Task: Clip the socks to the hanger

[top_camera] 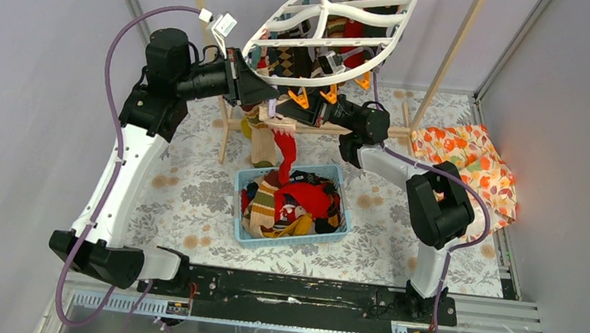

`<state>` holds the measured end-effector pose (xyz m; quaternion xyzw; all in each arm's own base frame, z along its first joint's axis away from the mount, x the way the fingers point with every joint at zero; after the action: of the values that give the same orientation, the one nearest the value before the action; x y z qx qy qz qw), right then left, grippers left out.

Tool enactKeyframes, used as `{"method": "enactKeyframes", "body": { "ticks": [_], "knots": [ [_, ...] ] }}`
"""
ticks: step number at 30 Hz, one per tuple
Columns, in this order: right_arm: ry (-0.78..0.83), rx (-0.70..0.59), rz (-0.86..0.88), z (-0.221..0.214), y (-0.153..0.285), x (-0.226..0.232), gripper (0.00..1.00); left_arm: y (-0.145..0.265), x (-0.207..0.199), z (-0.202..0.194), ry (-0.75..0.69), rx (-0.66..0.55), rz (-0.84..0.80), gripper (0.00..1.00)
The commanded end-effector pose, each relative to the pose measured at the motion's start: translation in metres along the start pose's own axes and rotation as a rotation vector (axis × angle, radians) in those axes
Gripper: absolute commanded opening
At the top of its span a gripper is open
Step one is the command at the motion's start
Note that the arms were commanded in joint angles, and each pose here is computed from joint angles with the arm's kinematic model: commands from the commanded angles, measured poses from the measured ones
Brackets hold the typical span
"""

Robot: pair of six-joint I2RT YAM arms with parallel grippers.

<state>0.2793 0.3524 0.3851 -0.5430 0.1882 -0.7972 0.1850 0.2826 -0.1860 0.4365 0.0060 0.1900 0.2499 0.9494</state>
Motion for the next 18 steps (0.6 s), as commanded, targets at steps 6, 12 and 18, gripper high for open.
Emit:
{"method": "enactKeyframes", "body": {
  "ticks": [6, 12, 18],
  "knots": [
    [0.162, -0.022, 0.139, -0.0011, -0.0034, 0.0475, 0.0, 0.0048, -0.0166, 0.0025, -0.038, -0.015, -0.082, 0.09],
    [0.155, -0.015, 0.138, -0.0022, -0.0037, 0.0474, 0.0, 0.0054, -0.0163, 0.0039, -0.044, -0.024, -0.07, 0.35],
    [0.152, -0.015, 0.142, -0.0026, -0.0044, 0.0498, 0.0, 0.009, -0.0176, 0.0055, -0.061, -0.034, -0.051, 0.64]
  ]
}}
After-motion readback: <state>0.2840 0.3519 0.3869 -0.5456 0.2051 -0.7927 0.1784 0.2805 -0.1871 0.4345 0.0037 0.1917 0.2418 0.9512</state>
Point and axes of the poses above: each gripper's point midway between its finger pads, its own y axis back along the fingers, its own x axis along the line the jaws close on, z = x × y, the point moved 3 cm from there along y, back along the fingers, and after that the axes turned 15 degrees about -y, right-handed, at the moved point
